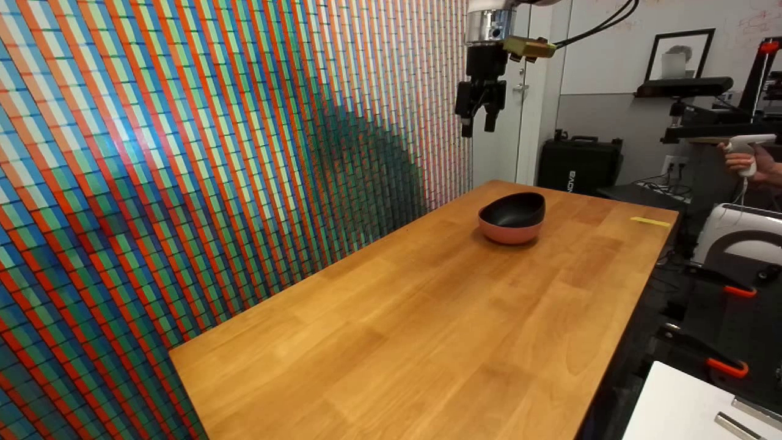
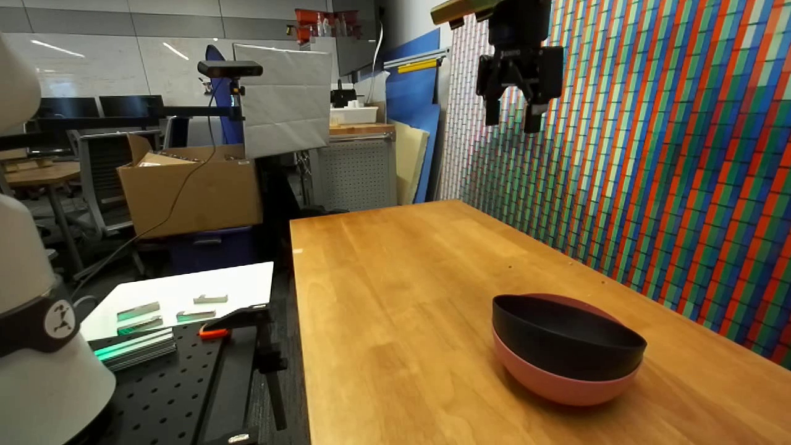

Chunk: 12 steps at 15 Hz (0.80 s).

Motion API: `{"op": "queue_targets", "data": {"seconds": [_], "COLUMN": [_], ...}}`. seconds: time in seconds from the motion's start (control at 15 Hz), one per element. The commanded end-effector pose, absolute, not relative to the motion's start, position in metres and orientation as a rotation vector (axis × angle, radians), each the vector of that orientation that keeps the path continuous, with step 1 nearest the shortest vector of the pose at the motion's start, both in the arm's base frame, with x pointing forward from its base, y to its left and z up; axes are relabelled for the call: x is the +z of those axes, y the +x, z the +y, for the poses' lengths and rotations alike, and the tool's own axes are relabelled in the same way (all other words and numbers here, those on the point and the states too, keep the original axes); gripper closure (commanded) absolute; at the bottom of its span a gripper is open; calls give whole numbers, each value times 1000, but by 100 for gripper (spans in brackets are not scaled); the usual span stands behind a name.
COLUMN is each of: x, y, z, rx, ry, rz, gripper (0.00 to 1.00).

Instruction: Put the black bowl inside the pink bowl

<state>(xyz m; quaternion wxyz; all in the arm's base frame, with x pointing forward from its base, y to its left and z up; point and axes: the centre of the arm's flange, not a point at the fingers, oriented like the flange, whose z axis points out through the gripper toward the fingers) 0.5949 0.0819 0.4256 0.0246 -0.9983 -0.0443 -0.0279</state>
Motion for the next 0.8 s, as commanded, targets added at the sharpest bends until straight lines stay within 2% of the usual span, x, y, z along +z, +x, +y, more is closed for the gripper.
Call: {"op": "queue_targets", "data": {"seconds": [0.0, 0.07, 0.73], "x": [451, 437, 440], "y": [617, 599, 605], "z": [78, 82, 81], "rx": [-22, -57, -35], "ry": [-3082, -3087, -3085], "rz": [-235, -183, -212], "gripper": [0, 0, 0]}}
